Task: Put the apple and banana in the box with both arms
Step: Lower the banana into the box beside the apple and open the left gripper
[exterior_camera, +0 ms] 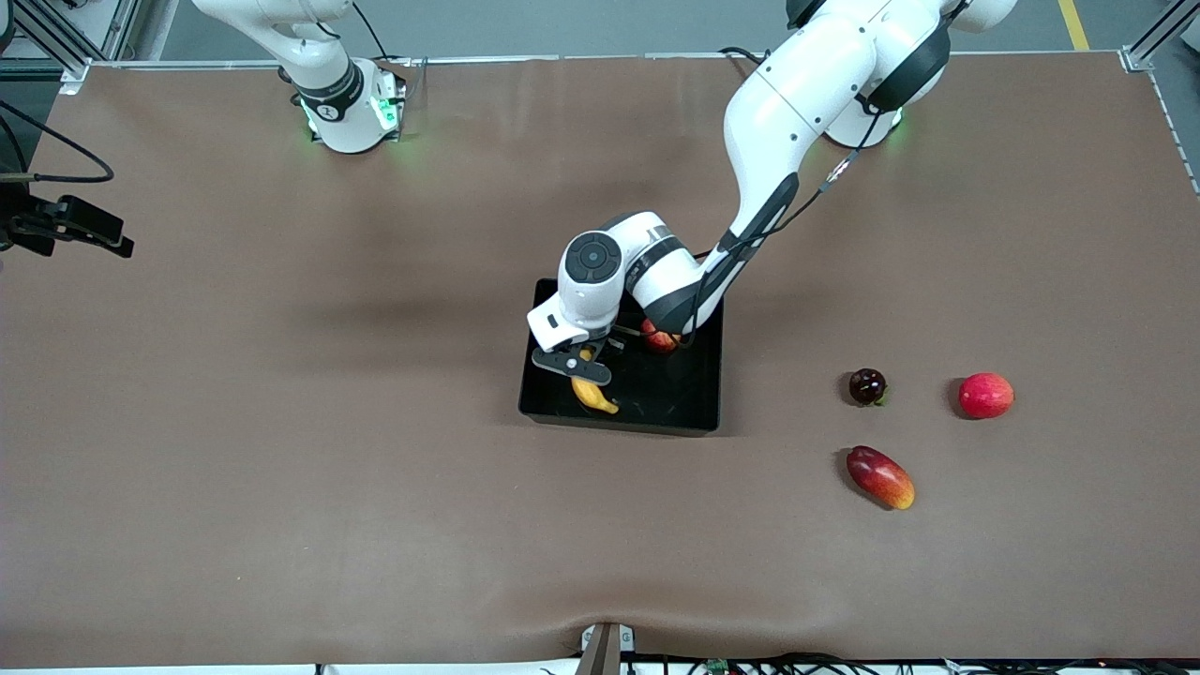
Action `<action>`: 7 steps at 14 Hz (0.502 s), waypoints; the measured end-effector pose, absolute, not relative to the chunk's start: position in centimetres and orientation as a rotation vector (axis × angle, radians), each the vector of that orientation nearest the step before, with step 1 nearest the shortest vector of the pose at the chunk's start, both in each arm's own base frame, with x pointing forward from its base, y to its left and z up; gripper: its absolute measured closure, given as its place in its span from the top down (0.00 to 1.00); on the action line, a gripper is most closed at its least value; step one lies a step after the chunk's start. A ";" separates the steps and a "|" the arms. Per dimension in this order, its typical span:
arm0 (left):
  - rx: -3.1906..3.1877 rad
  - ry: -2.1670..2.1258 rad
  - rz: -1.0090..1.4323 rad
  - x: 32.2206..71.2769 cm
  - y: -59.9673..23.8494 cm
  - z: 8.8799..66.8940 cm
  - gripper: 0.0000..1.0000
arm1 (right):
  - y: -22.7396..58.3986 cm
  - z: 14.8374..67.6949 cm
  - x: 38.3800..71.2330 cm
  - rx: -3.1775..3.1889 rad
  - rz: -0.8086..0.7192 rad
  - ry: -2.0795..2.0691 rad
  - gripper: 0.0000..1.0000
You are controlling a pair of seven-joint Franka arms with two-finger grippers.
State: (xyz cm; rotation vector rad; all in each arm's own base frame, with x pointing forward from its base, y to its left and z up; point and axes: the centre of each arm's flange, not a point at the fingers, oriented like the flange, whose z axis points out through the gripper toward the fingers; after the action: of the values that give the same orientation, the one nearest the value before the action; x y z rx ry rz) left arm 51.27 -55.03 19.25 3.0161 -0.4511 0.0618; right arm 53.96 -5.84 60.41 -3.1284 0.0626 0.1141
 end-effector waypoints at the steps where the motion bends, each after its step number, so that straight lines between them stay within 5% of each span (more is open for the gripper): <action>1: 3.017 -0.444 0.063 51.3 -55.0 19.3 0.51 | -5.8 60.4 54.0 -3.128 0.114 0.063 1.00; 5: 3.001 -0.394 0.115 52.5 -55.1 21.4 0.92 | -5.8 60.4 54.0 -3.128 0.115 0.063 1.00; 7: 3.018 -0.376 0.129 53.5 -54.4 24.0 1.00 | -5.8 60.4 54.0 -3.128 0.115 0.063 1.00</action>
State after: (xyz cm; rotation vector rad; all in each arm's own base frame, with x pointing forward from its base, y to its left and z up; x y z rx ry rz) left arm 53.50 -54.37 24.01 3.0177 -0.3762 0.1295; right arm 53.96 -5.85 60.41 -3.1283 0.0628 0.1148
